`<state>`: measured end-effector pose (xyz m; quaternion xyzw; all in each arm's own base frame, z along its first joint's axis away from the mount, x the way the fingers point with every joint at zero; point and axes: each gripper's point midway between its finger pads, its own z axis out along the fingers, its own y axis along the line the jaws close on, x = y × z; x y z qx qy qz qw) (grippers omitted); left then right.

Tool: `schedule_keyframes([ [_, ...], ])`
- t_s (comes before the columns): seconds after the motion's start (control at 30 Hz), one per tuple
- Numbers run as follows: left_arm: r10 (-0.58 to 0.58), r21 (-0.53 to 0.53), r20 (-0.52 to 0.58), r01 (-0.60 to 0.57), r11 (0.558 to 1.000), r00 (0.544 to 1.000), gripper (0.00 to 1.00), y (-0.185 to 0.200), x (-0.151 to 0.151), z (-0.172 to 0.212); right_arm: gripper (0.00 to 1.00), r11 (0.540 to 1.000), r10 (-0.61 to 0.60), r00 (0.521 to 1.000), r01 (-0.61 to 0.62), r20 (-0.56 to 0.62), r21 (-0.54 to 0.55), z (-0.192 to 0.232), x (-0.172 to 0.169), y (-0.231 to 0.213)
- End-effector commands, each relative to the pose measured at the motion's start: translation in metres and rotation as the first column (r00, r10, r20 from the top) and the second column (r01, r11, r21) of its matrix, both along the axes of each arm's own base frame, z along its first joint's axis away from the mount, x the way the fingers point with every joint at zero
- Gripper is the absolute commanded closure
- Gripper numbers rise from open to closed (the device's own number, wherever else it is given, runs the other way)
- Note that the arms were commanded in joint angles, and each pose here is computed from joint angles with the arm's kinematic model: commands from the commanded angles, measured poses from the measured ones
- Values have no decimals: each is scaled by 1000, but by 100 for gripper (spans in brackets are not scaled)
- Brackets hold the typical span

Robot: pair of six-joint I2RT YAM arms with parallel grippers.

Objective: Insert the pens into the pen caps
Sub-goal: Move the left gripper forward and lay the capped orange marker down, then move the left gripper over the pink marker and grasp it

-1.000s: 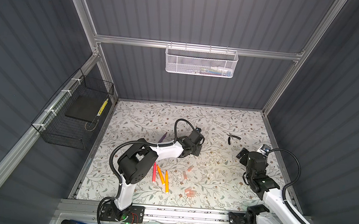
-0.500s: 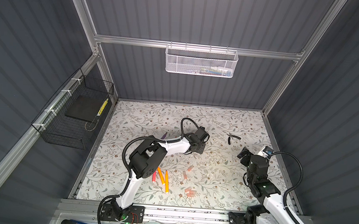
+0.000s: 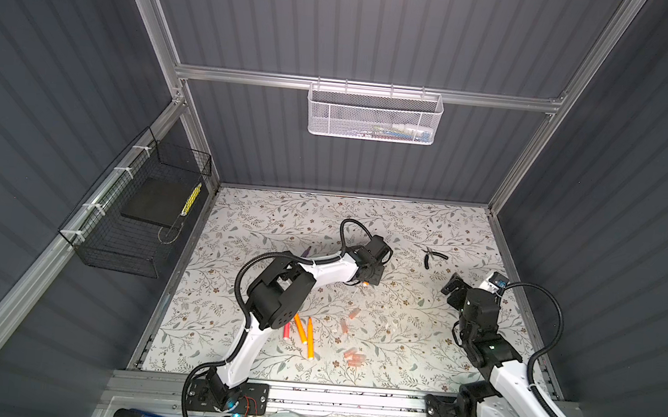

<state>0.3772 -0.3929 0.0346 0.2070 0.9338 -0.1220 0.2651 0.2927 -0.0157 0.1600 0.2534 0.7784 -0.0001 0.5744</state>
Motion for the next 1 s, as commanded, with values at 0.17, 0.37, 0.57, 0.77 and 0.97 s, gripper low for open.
schedule_keyframes([
  [0.17,-64,-66,-1,64,996,998,59,-19,-6,27,1,1000,-13,1000,13,12,6,1,0,-2],
  [0.37,-9,-113,144,25,993,990,48,13,-13,89,1,1000,-3,1000,3,4,4,0,1,-1],
  [0.57,131,-88,270,-111,990,954,46,86,-36,125,1,1000,-2,1000,2,30,13,2,-2,-1],
  [0.77,227,-17,326,-234,972,918,44,143,-50,116,1,1000,20,999,-20,33,17,2,-4,2],
  [0.97,255,21,237,-267,963,937,47,160,-42,81,1,999,22,997,-24,71,27,4,-10,1],
])
